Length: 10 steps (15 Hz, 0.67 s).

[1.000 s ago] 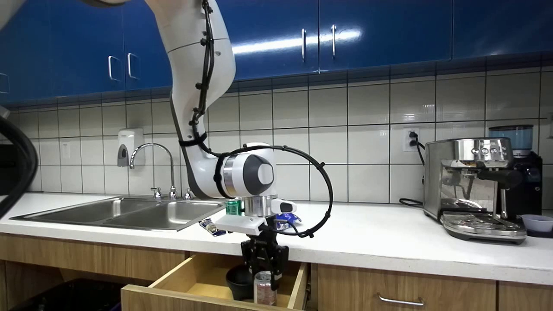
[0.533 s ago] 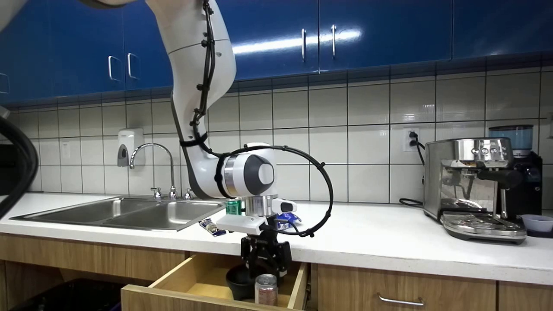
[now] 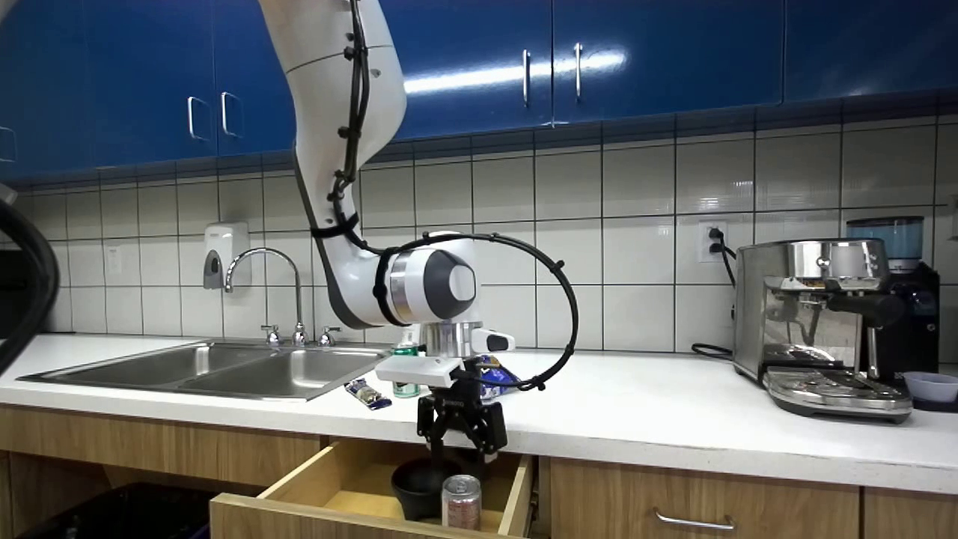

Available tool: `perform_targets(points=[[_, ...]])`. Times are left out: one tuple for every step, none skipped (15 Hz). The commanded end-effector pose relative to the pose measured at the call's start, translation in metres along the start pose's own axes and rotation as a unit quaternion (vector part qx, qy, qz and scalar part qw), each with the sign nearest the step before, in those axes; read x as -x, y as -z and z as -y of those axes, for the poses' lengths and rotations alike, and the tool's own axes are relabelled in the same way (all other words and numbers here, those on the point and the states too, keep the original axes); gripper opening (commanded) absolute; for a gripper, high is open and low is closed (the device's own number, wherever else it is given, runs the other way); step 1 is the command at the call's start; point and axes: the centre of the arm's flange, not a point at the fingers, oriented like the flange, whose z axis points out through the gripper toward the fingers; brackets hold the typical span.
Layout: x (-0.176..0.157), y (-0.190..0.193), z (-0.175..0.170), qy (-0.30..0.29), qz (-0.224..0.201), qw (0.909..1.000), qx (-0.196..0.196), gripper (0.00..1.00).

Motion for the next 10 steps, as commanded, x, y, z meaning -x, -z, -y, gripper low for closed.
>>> perform_targets(points=[[0.011, 0.038, -0.007, 0.011, 0.014, 0.9998, 0.007, 1.00], [0.011, 0.045, -0.008, 0.014, 0.018, 0.9997, 0.009, 1.00], [0.011, 0.053, -0.009, 0.018, 0.022, 0.9995, 0.010, 1.00], [0.011, 0.061, -0.009, 0.022, 0.028, 0.9993, 0.010, 1.00], [0.011, 0.071, -0.009, 0.029, 0.034, 0.9990, 0.006, 1.00], [0.011, 0.080, -0.008, 0.037, 0.039, 0.9985, 0.002, 1.00], [0.010, 0.090, -0.006, 0.044, 0.041, 0.9982, 0.001, 1.00], [0.009, 0.099, -0.004, 0.053, 0.043, 0.9977, 0.000, 1.00], [0.007, 0.108, -0.001, 0.064, 0.046, 0.9969, -0.003, 1.00], [0.005, 0.116, 0.002, 0.083, 0.047, 0.9954, -0.006, 1.00]])
